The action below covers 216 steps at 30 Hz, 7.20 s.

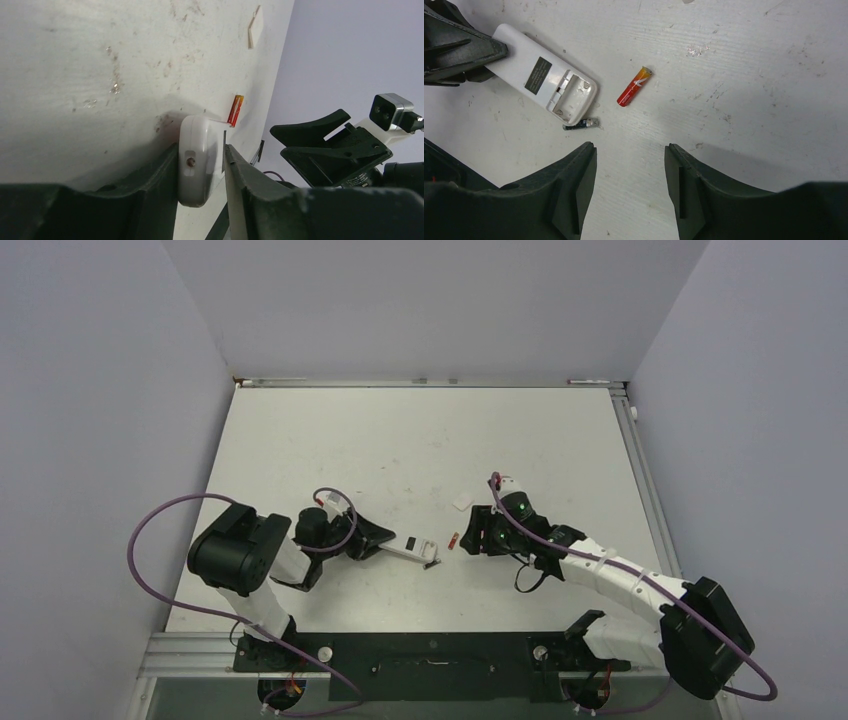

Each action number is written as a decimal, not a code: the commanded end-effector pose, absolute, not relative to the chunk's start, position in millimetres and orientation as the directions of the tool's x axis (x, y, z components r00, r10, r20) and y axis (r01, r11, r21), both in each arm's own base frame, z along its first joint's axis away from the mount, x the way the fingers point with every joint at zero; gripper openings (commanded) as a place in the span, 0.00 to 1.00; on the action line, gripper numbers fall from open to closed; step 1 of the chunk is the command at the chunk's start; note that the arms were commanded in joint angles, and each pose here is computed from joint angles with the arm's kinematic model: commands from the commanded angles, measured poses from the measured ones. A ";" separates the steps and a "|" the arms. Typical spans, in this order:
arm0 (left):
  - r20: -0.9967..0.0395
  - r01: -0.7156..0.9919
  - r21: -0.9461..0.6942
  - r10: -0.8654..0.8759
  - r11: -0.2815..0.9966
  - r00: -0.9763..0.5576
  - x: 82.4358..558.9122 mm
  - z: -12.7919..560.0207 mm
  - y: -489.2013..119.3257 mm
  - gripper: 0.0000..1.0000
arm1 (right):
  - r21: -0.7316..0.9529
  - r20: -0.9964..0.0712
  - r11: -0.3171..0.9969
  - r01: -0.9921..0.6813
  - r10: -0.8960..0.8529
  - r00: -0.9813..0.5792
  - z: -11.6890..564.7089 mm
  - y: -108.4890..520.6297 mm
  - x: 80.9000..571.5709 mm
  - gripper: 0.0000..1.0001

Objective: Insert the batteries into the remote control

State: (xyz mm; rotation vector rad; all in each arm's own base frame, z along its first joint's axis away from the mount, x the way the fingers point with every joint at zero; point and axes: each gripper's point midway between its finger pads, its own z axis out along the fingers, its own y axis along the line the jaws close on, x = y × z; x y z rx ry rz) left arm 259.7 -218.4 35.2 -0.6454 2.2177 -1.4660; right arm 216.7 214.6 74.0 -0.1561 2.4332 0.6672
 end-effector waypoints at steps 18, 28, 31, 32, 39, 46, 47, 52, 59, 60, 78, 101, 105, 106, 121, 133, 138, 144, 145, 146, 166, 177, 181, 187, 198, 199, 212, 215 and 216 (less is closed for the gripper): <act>-0.155 -0.174 -0.880 -0.614 0.441 -0.774 239.9 38.7 -195.1 0.62 | 0.421 -0.616 0.860 -0.288 0.037 -0.787 81.7 238.9 222.2 0.53; -0.201 -0.262 -0.769 -0.610 0.583 -0.766 227.9 32.3 -172.0 0.65 | 0.401 -0.625 0.867 -0.297 0.022 -0.780 84.4 243.1 221.7 0.53; -0.210 -0.277 -0.748 -0.612 0.603 -0.763 224.0 32.2 -166.8 0.66 | 0.394 -0.627 0.868 -0.303 0.013 -0.779 85.2 245.2 220.4 0.53; -0.210 -0.281 -0.743 -0.610 0.608 -0.764 222.5 32.1 -165.8 0.66 | 0.391 -0.628 0.869 -0.305 0.009 -0.778 85.1 246.0 220.0 0.53; -0.229 -0.309 -0.679 -0.593 0.665 -0.772 212.8 33.5 -156.0 0.68 | 0.371 -0.632 0.875 -0.311 -0.008 -0.775 83.5 249.4 217.6 0.53; -0.298 -0.294 -0.633 -0.576 0.716 -0.761 215.4 48.5 -145.5 0.69 | 0.363 -0.636 0.867 -0.342 -0.038 -0.771 88.8 260.2 210.8 0.54; -0.307 -0.281 -0.636 -0.571 0.718 -0.762 217.3 52.3 -146.9 0.69 | 0.366 -0.637 0.863 -0.349 -0.041 -0.770 90.0 263.2 209.2 0.54; -0.349 -0.207 -0.643 -0.522 0.738 -0.778 232.7 70.9 -156.2 0.62 | 0.357 -0.649 0.858 -0.369 -0.056 -0.759 92.7 276.9 203.1 0.51; -0.433 -0.150 -0.593 -0.470 0.791 -0.769 256.9 84.8 -154.8 0.29 | 0.379 -0.634 0.835 -0.399 -0.080 -0.769 86.4 302.7 188.0 0.24; -0.437 -0.144 -0.589 -0.464 0.795 -0.771 259.6 85.5 -155.6 0.25 | 0.377 -0.627 0.835 -0.400 -0.087 -0.774 82.6 305.7 186.2 0.18; -0.427 -0.094 -0.621 -0.437 0.778 -0.792 291.5 55.3 -182.9 0.00 | 0.411 -0.578 0.808 -0.421 -0.126 -0.806 51.4 351.0 171.3 0.09; -0.374 -0.086 -0.569 -0.351 0.818 -0.858 261.5 23.2 -192.9 0.00 | 0.285 -0.599 0.894 -0.345 -0.116 -0.793 24.4 342.1 200.8 0.08; -0.365 -0.085 -0.573 -0.346 0.815 -0.864 252.2 23.4 -194.3 0.00 | 0.276 -0.601 0.899 -0.340 -0.115 -0.791 23.7 339.9 203.9 0.08; -0.360 -0.087 -0.577 -0.348 0.812 -0.866 249.5 23.7 -195.0 0.00 | 0.273 -0.603 0.901 -0.339 -0.115 -0.790 23.2 339.1 204.9 0.08; -0.353 -0.084 -0.588 -0.348 0.805 -0.869 226.0 26.0 -193.2 0.00 | 0.261 -0.619 0.897 -0.358 -0.130 -0.775 37.7 338.8 210.0 0.09; -0.367 -0.083 -0.572 -0.346 0.816 -0.863 226.0 32.6 -189.1 0.04 | 0.171 -0.687 0.912 -0.373 -0.161 -0.709 85.6 309.0 217.7 0.25; -0.373 -0.071 -0.586 -0.347 0.807 -0.861 227.9 39.0 -191.9 0.21 | 0.133 -0.691 0.937 -0.324 -0.147 -0.708 91.9 282.9 228.8 0.34; -0.398 -0.045 -0.609 -0.354 0.792 -0.846 228.7 49.6 -193.3 0.41 | 0.149 -0.679 0.962 -0.229 -0.068 -0.731 84.8 267.7 233.0 0.45; -0.404 -0.042 -0.610 -0.357 0.791 -0.842 228.9 51.5 -192.7 0.43 | 0.156 -0.676 0.965 -0.211 -0.051 -0.735 82.3 267.0 233.0 0.47; -0.412 -0.040 -0.609 -0.359 0.792 -0.838 229.3 53.1 -191.8 0.44 | 0.168 -0.673 0.967 -0.193 -0.031 -0.739 80.2 267.2 233.1 0.48; -0.468 -0.001 -0.624 -0.375 0.782 -0.800 226.7 72.2 -185.3 0.53 | 0.199 -0.670 0.971 0.136 0.236 -0.704 51.7 251.5 244.7 0.41; -0.461 0.011 -0.635 -0.367 0.773 -0.808 225.5 71.6 -188.6 0.53 | 0.157 -0.651 0.969 0.188 0.245 -0.718 39.1 254.5 246.9 0.38; -0.463 0.018 -0.639 -0.366 0.769 -0.807 225.4 72.6 -188.9 0.53 | 0.150 -0.648 0.970 0.190 0.242 -0.723 35.5 256.9 247.5 0.37; -0.465 0.024 -0.643 -0.366 0.766 -0.806 225.5 74.4 -189.3 0.53 | 0.132 -0.646 0.970 0.203 0.239 -0.725 29.5 257.1 248.0 0.36; -0.461 0.024 -0.640 -0.358 0.768 -0.812 223.9 71.6 -189.3 0.53 | 0.098 -0.635 0.973 0.208 0.222 -0.740 20.2 258.4 247.0 0.30; -0.461 0.025 -0.640 -0.358 0.768 -0.812 224.1 71.6 -189.6 0.53 | 0.096 -0.634 0.974 0.207 0.220 -0.742 20.0 258.4 246.3 0.29; -0.451 0.023 -0.643 -0.355 0.765 -0.819 223.2 69.5 -190.9 0.53 | 0.068 -0.626 0.979 0.191 0.191 -0.756 16.7 258.6 239.6 0.15; -0.452 0.024 -0.642 -0.354 0.766 -0.819 222.9 69.5 -190.6 0.53 | 0.055 -0.624 0.981 0.185 0.178 -0.761 15.6 256.8 238.1 0.09; -0.452 0.023 -0.642 -0.354 0.766 -0.819 222.9 69.7 -190.6 0.53 | 0.051 -0.625 0.982 0.182 0.174 -0.761 15.8 256.0 238.1 0.09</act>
